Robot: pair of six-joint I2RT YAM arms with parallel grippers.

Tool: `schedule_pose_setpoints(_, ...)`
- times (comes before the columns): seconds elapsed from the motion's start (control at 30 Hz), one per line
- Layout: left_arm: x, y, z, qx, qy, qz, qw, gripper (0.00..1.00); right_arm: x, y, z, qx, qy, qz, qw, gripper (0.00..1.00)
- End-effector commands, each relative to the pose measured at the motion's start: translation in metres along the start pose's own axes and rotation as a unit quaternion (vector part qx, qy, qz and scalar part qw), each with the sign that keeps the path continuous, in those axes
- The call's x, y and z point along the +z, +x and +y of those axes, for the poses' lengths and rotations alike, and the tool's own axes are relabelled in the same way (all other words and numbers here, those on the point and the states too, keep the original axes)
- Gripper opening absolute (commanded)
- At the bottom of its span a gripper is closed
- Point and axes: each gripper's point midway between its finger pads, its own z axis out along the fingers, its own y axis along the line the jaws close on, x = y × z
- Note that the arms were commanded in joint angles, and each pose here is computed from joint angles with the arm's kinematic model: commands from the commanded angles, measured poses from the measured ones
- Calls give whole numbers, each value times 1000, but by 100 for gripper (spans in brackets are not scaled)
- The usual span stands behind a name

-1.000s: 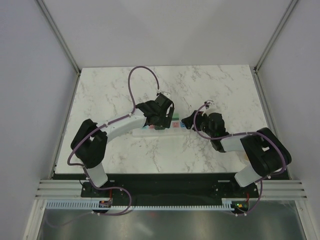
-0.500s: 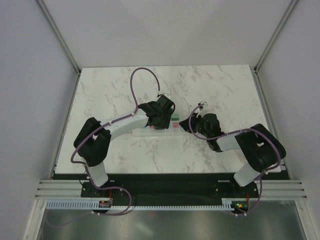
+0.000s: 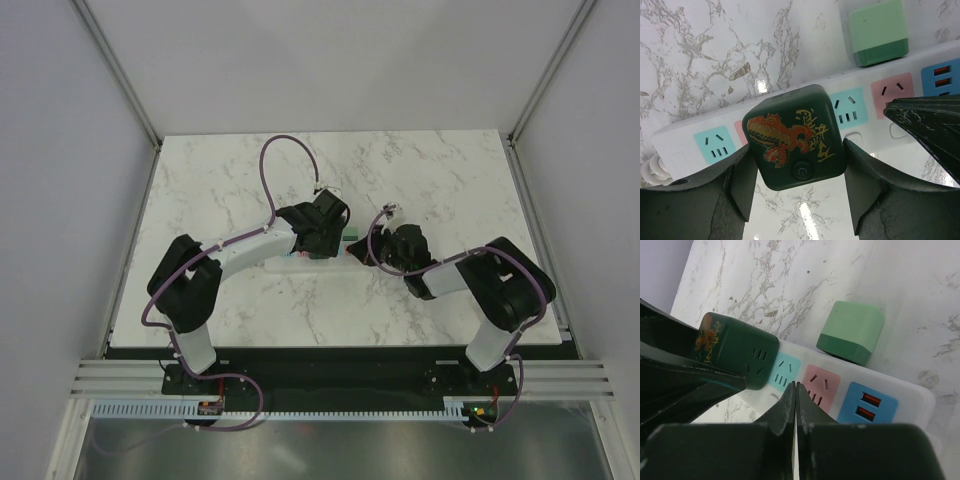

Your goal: Pull the plug off the socket

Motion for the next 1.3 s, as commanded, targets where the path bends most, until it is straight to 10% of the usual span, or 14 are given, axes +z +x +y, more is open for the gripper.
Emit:
schedule_pose_setpoints(0.0,-13,-18,-7,-30,18,-22,999,10,13,-5,17,4,-36,-3,999,0)
schedule_pose_setpoints(1.27,-45,-48,-28,-77,36,-53,995,2,16,58,-40,-10,157,57,986,0)
